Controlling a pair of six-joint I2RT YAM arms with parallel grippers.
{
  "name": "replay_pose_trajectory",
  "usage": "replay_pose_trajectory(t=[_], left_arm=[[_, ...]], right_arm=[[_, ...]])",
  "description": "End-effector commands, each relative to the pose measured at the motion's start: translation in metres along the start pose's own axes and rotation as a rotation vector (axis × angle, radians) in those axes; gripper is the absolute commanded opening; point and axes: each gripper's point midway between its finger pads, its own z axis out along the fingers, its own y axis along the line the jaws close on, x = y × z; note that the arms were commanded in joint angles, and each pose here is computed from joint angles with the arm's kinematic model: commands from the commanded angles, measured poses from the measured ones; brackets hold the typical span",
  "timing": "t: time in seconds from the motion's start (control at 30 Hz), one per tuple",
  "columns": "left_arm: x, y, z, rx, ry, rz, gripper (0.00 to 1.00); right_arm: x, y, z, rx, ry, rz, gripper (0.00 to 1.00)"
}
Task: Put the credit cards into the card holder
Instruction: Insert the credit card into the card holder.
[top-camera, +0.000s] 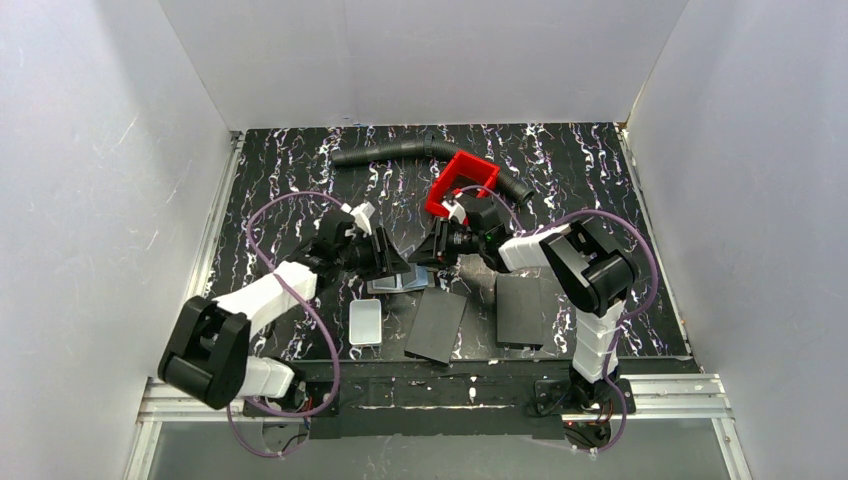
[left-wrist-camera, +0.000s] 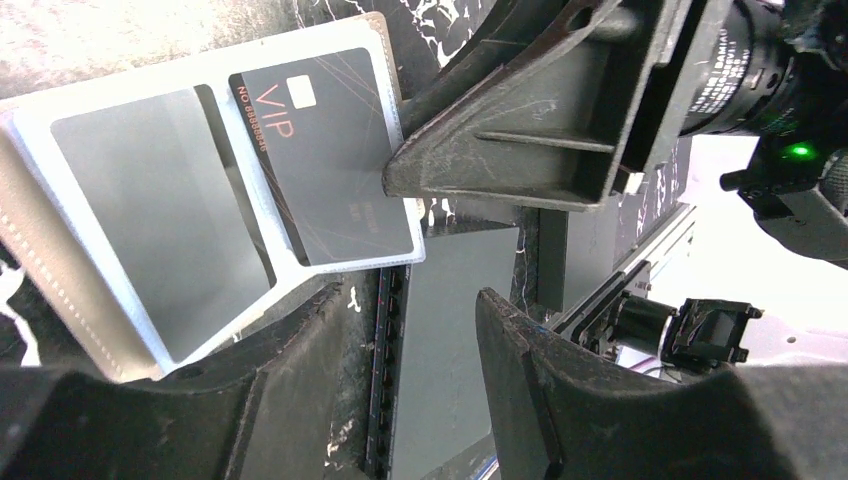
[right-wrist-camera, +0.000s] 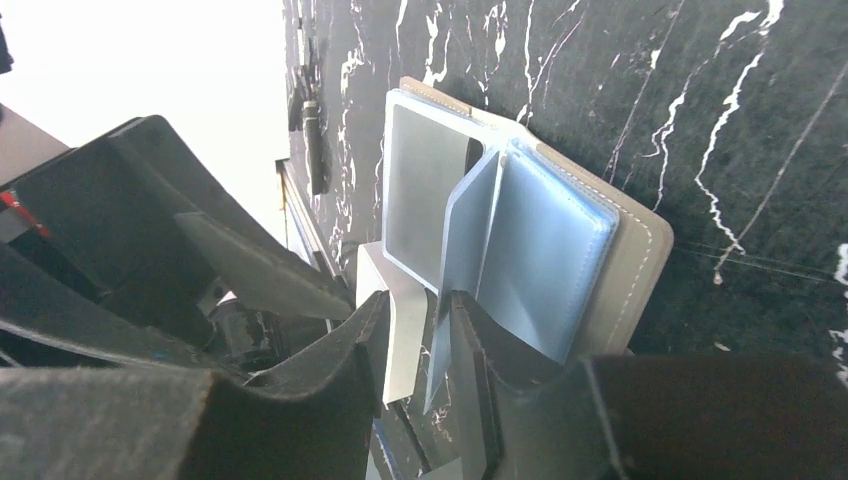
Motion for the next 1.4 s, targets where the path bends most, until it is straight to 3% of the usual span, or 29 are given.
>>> replay_pose_trajectory(t=[0.0,0.3,0.53,0.93,1.2,1.37], left_arm=[[0.003,0.010,-0.022,-0.082,-0.041,-0.013,0.49],[-0.018,0.024,-0.045,-0.088,-0.119,-0.190,0.47],[-0.020,0.036,-0.031,-0.084,-0.061,-0.296,0.45],[-0.028,0.040,-0.040,-0.102,-0.081,-0.259,0.45],[-0.029,0.030,-0.033,-0.027,-0.054,-0.259,0.48],[-0.033,0.018,-0.038,0.017,-0.068,-0.228,0.51]], right_arm=[[-0.006,0.030,0.000,-0.060,-0.011,-0.063,0.37],[0.003,0.041,0.013,-0.047,0.018,-0.108,0.33],[0.015,0.042,0.029,0.011,0.050,-0.160,0.38],[0.017,0.024,0.045,0.047,0.076,-0.171,0.39],[0.015,0.028,0.034,0.082,0.084,-0.225,0.39],[0.007,0.046,0.014,0.129,0.079,-0.339,0.40]])
